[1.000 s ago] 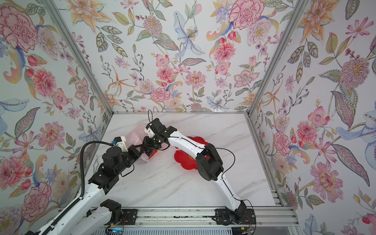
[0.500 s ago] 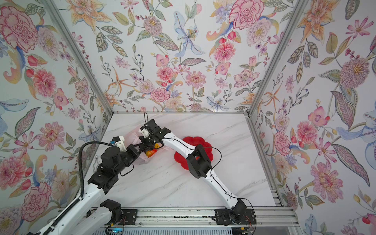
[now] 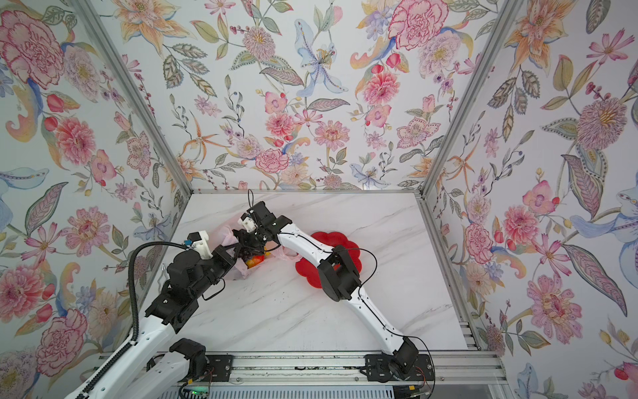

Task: Place the fruits into the plastic bag
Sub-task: Place the fruit in the plastic bag.

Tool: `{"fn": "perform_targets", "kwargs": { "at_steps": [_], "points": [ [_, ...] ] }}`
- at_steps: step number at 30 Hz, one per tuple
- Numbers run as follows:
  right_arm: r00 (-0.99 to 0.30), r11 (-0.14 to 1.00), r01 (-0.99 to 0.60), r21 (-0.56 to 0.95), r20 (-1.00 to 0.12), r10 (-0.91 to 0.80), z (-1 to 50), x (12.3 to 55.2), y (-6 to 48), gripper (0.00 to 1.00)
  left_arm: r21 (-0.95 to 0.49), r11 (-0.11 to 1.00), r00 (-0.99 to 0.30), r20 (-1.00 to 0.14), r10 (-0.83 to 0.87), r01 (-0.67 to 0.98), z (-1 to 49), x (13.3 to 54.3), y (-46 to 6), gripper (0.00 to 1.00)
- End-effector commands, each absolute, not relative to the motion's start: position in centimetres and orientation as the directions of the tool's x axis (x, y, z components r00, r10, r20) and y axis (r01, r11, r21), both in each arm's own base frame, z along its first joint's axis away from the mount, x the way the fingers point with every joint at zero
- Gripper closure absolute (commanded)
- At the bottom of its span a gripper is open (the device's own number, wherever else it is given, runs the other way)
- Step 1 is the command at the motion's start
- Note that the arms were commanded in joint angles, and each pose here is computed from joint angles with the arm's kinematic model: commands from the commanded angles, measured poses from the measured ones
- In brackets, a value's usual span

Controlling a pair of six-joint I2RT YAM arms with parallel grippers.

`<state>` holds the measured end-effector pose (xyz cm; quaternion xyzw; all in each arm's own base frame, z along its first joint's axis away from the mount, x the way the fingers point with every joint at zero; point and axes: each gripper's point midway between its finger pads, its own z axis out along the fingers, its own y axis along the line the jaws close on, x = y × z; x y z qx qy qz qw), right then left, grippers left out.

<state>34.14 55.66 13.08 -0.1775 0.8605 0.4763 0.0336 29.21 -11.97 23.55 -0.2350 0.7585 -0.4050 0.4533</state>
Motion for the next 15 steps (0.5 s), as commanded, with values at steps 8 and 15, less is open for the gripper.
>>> {"fn": "perform_targets", "kwargs": {
  "at_steps": [8, 15],
  "points": [
    [-0.889, 0.509, -0.453, 0.732, -0.417, -0.192, 18.0, 38.6, 53.5, 0.01, -0.831, 0.556, -0.463, -0.49, -0.739, -0.009, 23.7, 28.5, -10.8, 1.0],
    [-0.86, 0.601, -0.468, 0.648, -0.491, -0.139, 19.3, 40.9, 51.1, 0.01, -0.826, 0.563, -0.448, -0.494, -0.745, -0.024, 23.9, 28.2, -10.0, 1.0]
  ]
}}
